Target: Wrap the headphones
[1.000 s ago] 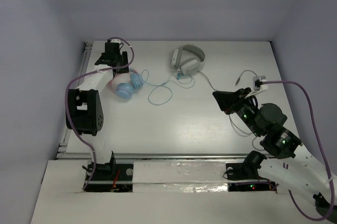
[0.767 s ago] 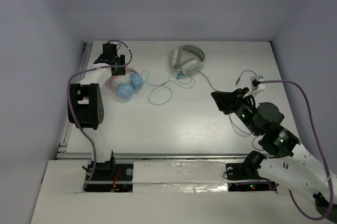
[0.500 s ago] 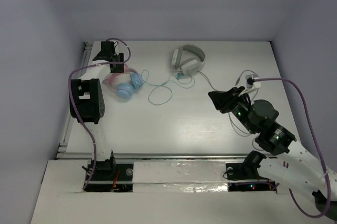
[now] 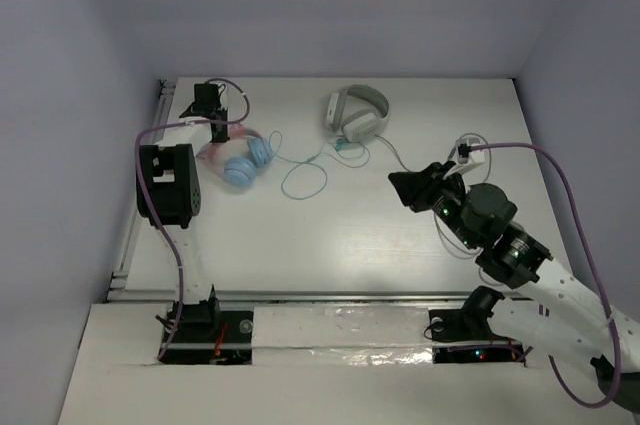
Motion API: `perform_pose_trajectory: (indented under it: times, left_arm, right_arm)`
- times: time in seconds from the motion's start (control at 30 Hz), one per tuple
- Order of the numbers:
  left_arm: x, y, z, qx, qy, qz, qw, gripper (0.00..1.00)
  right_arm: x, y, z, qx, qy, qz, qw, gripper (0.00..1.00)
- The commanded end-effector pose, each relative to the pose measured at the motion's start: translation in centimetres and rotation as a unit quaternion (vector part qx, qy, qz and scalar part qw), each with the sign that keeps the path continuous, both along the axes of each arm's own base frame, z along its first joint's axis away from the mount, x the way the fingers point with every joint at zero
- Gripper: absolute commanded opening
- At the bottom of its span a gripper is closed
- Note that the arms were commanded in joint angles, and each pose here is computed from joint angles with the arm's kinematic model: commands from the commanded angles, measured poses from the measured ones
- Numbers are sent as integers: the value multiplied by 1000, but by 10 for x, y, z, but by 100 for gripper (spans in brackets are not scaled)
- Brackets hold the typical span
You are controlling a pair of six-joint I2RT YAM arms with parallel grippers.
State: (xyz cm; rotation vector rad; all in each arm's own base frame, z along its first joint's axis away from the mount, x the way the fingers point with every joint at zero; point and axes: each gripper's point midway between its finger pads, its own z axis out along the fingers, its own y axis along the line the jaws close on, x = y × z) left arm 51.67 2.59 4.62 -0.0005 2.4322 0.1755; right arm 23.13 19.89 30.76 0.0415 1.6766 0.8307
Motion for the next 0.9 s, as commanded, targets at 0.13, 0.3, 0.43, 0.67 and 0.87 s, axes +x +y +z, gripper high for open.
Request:
perform_pose_trajectory:
  times: [0.13,0.3,0.43,0.67,0.87]
  left_arm:
    - [-21,-5,0,-31,7,37,999,0]
    - [-37,-14,4,-75,9,71,995,11]
    - [-37,-13,13,-73,0,67,995,50]
    - [-35,-9,-6,-57,27,65,996,56]
    - [-29,-5,-24,-49,34,76,995,46]
  right_arm:
    - [1,1,16,17,-24,2,1000,30]
    - [-1,3,22,18,-29,9,999,29]
    - [-3,0,24,18,-31,10,999,29]
    - [-3,-1,19,14,-29,5,999,29]
    - [1,4,15,12,-25,7,1000,29]
